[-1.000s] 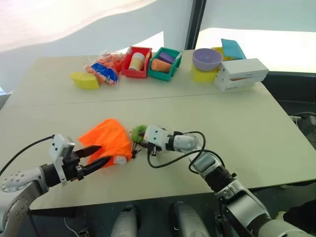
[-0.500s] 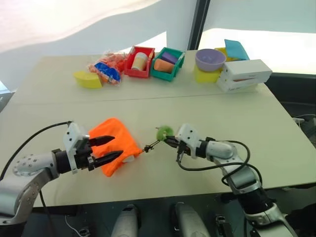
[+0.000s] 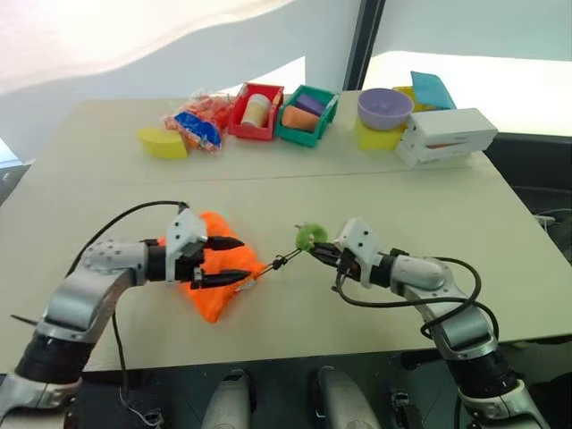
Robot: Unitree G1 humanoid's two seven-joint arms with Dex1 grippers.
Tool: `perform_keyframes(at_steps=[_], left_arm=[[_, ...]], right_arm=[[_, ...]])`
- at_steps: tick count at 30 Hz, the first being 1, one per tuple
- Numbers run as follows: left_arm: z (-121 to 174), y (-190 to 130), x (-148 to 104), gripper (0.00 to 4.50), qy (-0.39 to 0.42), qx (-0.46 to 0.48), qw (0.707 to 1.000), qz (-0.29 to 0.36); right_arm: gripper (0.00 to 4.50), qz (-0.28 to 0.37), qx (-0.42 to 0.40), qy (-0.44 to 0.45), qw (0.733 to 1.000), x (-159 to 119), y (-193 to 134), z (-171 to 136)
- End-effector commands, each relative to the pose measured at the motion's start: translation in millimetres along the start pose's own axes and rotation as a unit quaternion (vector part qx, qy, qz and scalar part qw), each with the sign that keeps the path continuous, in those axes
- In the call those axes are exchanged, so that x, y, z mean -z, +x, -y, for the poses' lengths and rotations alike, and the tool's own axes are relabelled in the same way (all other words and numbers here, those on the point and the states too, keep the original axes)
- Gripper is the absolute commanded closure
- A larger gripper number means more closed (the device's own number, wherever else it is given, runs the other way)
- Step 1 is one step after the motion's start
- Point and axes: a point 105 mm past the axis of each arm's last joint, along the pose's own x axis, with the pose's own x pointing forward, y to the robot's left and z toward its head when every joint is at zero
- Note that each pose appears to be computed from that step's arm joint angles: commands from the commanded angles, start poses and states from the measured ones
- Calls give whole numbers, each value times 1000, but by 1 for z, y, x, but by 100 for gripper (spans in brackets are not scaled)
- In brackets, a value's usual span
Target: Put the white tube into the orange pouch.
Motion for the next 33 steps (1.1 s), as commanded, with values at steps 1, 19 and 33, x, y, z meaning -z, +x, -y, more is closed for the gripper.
perform_keyframes(at_steps=[1,19,33], left_arm=[[-3,13,-2,122,22,46,999,-10],[-22,51,3,122,-12,188,981,-50],[-24,56,5,178,-15,197,979,-52]], right_arm=[[448,25,4,-22,999,-17,-1,2],[448,38,-2,-40,998,-26,1,-3],[450,43,-8,-46,998,-29,6,-5]])
